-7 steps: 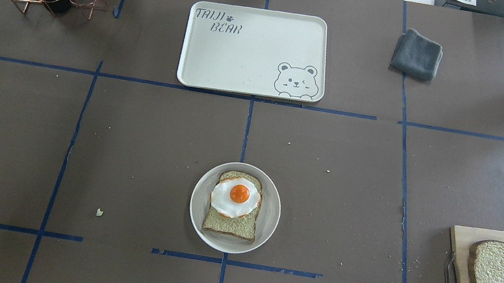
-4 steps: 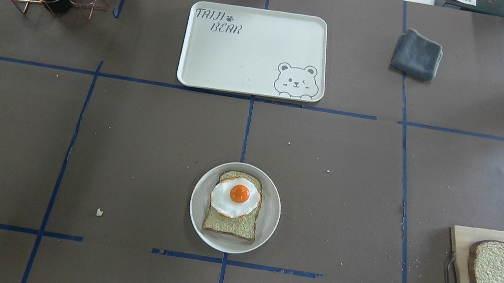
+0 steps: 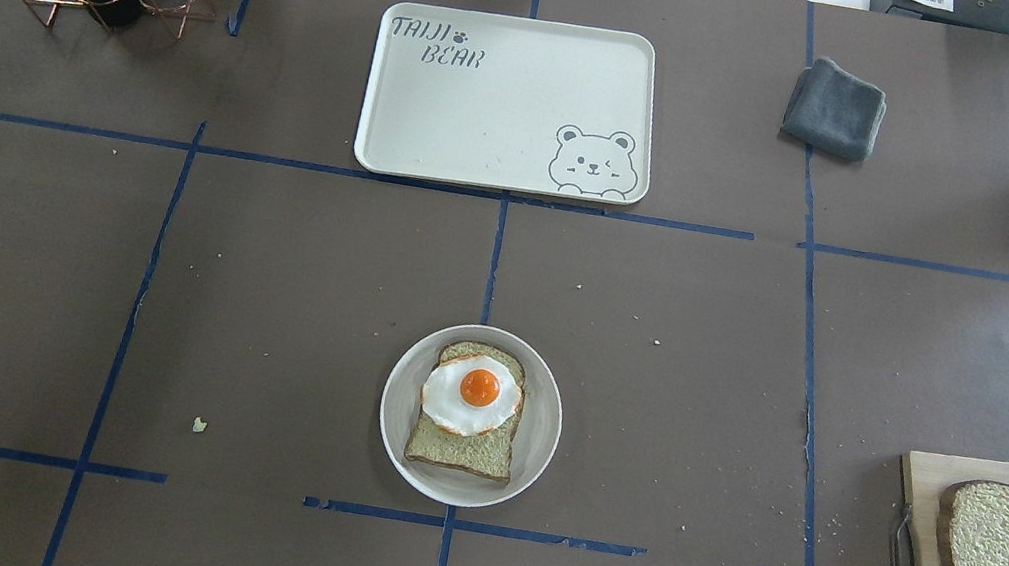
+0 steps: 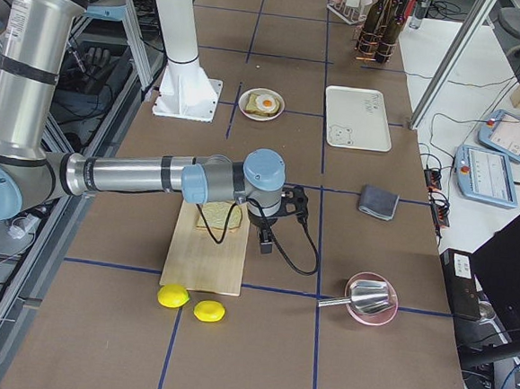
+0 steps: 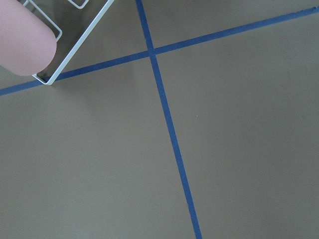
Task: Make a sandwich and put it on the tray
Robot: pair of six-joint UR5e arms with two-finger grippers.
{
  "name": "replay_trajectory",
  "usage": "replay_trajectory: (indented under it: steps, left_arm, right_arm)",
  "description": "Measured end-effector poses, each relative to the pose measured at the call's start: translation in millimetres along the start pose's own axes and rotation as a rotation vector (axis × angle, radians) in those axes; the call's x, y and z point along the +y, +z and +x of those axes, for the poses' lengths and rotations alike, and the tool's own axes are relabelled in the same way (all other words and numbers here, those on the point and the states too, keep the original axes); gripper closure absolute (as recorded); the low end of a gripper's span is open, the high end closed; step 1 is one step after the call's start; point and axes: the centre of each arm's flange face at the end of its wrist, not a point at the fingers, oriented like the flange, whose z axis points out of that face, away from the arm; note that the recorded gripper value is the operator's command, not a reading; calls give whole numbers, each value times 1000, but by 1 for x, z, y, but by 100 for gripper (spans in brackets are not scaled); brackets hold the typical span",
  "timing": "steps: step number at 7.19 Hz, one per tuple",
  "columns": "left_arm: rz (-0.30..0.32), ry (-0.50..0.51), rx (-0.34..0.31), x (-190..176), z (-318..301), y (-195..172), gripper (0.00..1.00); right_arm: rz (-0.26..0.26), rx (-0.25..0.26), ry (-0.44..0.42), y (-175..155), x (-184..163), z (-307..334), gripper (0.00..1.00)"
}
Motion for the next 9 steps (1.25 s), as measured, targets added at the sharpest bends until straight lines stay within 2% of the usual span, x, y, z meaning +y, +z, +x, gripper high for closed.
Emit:
replay_trajectory:
  steps: [2, 4, 5, 6, 9]
  left_arm:
    - [2, 3, 0, -1, 2, -1, 0]
    - [3, 5, 0, -1, 3, -2, 0]
    - [2, 5, 0, -1, 3, -1, 0]
    - [1, 5, 1, -1, 3, -1, 0]
    - [0, 5, 2, -1, 3, -1, 0]
  right_arm:
    - [45, -54, 69, 38, 26, -36, 0]
    - [76, -83, 115, 77, 56, -50, 9]
    - [83, -84, 120, 96, 67, -47, 21]
    - [86, -91, 126, 111, 74, -44, 26]
    - [63, -111, 125, 135, 80, -62, 31]
